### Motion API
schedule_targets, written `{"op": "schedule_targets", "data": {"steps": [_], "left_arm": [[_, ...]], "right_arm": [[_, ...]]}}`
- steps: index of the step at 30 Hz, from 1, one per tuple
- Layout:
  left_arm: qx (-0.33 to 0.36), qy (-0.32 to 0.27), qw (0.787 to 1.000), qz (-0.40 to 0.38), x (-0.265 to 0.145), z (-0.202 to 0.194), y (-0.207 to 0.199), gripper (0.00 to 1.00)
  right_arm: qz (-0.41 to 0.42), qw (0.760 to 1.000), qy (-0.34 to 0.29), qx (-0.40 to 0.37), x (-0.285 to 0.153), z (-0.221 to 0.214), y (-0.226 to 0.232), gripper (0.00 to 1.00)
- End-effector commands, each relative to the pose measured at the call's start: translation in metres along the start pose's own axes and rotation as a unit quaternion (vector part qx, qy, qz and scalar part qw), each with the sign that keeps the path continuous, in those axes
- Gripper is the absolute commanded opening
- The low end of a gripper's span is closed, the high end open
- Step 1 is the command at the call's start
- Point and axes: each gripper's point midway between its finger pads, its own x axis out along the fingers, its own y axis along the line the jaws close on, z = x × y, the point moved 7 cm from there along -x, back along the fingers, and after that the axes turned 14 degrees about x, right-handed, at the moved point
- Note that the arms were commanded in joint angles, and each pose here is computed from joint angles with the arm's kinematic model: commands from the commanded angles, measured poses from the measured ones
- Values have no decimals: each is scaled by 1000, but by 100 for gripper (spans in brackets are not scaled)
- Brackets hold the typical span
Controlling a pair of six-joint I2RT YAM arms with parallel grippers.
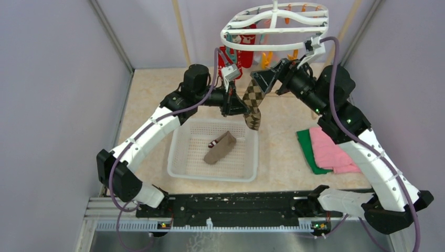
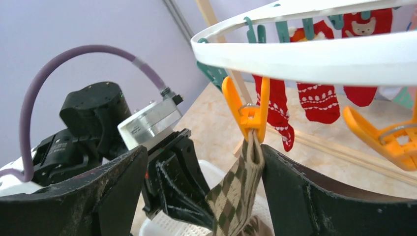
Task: Remove the socks clipped to the hanger
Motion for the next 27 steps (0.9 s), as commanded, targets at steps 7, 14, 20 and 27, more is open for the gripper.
{"op": "schedule_targets", "data": {"steps": [7,14,20,27], "left_arm": [[35,-13,999,2,-2,10,-9,0],[36,-11,999,0,-1,9,-10,0],[38,-10,999,3,-2,9,-11,0],[41,-7,999,4,-3,7,-12,0]], "right_arm": [[-41,997,-58,-24,21,28,-3,82],[-40,995,-78,-37,26,36,-4,73],[-37,995,-88,-36,30,43,-6,62],[-41,994,-100,-32,34,46,-8,52]]}}
